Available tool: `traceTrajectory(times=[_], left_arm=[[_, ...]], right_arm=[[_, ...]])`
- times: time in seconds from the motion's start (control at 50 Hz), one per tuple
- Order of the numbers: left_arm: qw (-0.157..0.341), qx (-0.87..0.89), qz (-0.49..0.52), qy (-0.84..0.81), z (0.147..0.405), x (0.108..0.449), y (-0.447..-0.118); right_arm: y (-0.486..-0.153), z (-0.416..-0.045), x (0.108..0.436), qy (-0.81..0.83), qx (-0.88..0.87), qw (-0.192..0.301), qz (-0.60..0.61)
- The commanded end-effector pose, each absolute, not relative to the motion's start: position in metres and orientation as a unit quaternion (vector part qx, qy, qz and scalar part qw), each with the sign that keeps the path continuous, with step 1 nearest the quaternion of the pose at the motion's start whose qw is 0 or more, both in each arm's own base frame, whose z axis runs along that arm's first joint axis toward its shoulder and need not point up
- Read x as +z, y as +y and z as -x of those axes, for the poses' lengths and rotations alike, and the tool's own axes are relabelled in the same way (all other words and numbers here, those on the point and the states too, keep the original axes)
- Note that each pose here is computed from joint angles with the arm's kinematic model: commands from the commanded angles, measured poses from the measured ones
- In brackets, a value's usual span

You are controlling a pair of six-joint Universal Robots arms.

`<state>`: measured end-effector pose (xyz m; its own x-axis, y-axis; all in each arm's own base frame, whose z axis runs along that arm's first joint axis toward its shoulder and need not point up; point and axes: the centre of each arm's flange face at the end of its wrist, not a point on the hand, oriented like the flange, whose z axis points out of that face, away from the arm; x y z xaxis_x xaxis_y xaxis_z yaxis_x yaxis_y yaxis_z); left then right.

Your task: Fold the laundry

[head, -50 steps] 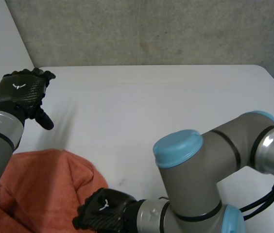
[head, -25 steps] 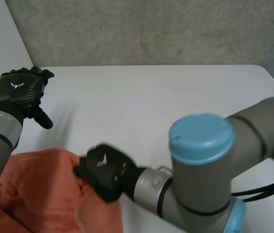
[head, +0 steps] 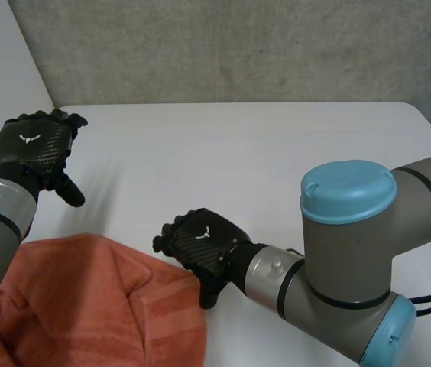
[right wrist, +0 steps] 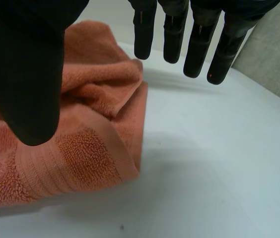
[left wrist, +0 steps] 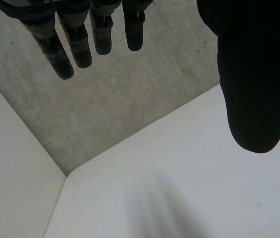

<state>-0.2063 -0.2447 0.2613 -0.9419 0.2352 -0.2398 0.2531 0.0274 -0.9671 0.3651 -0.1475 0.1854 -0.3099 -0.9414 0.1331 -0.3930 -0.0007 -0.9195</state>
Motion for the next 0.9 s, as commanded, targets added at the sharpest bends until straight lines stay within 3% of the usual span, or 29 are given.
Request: traceTrajectory(times=[0.02, 0.24, 0.56, 0.66, 0.76, 0.84, 0.9], left_arm=[[0.007, -0.676, -0.170, 0.717, 0.206, 0.261, -0.245], [0.006, -0.676, -0.171, 0.717, 0.207, 0.259, -0.244], [0.006, -0.676, -0.172, 0.717, 0.207, 0.259, -0.244], [0.006, -0.675, -0.173, 0.717, 0.207, 0.258, -0.244], [0.006, -0.675, -0.173, 0.717, 0.206, 0.260, -0.242], [0.004, -0.683, -0.172, 0.709, 0.206, 0.268, -0.239], [-0.006, -0.684, -0.181, 0.707, 0.207, 0.269, -0.234]], right_arm=[[-0.147, -0.365, 0.180, 0.644, -0.481, 0.276, 0.527], [-0.134, -0.372, 0.181, 0.605, -0.491, 0.262, 0.569], [-0.127, -0.384, 0.138, 0.577, -0.448, 0.209, 0.650], [-0.141, -0.398, 0.158, 0.569, -0.501, 0.213, 0.616], [-0.181, -0.395, 0.215, 0.612, -0.596, 0.228, 0.467], [-0.223, -0.372, 0.236, 0.649, -0.645, 0.196, 0.354], [-0.257, -0.346, 0.236, 0.678, -0.662, 0.141, 0.285]])
